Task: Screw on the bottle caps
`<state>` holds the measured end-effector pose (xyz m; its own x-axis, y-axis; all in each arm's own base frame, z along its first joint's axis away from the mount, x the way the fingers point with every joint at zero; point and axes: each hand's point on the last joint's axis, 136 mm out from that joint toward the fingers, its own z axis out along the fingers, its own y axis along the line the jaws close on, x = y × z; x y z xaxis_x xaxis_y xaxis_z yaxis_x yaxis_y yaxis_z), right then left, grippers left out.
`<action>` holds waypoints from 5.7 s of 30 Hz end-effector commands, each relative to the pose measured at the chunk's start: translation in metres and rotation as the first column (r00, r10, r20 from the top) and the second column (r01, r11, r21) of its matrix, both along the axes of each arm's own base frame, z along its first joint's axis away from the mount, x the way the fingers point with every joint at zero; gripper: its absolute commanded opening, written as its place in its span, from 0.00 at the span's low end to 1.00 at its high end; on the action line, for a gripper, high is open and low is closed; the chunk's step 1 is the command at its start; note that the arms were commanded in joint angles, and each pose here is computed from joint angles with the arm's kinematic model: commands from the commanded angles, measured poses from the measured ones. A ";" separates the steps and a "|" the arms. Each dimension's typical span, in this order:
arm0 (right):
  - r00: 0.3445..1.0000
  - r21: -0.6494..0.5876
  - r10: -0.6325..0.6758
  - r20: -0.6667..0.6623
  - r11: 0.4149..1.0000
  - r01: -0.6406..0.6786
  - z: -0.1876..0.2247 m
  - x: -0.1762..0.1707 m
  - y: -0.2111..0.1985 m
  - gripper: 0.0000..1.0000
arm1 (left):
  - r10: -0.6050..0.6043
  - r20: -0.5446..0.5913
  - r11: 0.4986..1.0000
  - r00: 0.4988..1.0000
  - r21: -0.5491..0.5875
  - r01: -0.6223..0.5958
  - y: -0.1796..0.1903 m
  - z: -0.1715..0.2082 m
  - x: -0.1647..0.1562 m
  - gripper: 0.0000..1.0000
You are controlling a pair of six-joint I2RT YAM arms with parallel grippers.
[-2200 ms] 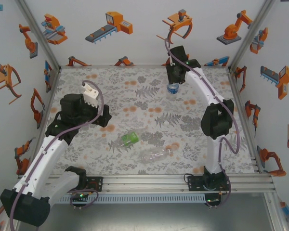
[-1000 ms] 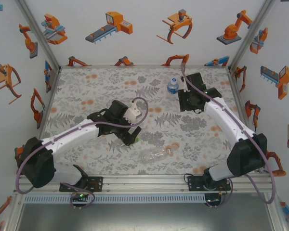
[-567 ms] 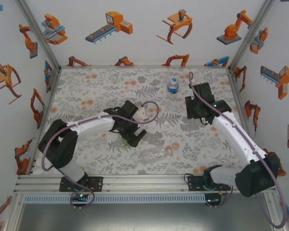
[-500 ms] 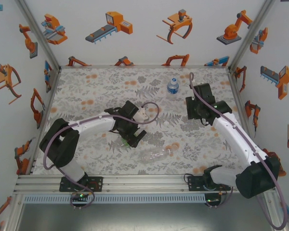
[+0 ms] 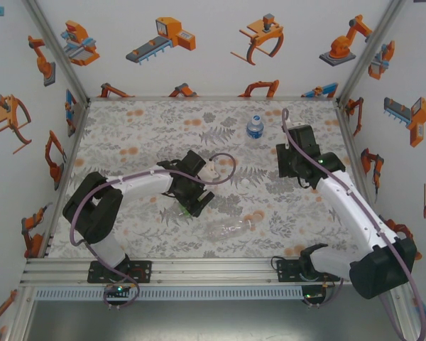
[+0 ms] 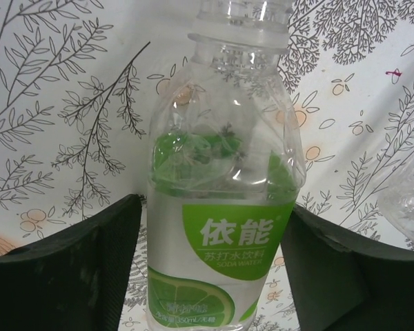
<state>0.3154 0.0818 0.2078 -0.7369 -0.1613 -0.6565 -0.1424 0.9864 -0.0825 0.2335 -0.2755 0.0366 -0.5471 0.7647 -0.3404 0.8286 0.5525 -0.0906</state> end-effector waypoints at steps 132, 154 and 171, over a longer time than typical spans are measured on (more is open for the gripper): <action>0.949 0.108 -0.043 -0.311 0.991 0.081 -0.173 -0.089 0.075 0.32 | 0.088 0.295 0.969 0.951 -0.249 -0.013 0.058 0.154 0.047 0.11; 0.932 0.151 -0.048 -0.359 0.983 0.109 -0.167 0.026 0.050 0.32 | 0.077 0.300 0.968 0.951 -0.251 0.000 0.057 0.156 0.045 0.12; 0.936 0.152 -0.070 -0.346 0.980 0.129 -0.143 0.034 0.046 0.45 | 0.068 0.290 0.967 0.955 -0.253 0.008 0.055 0.154 0.045 0.12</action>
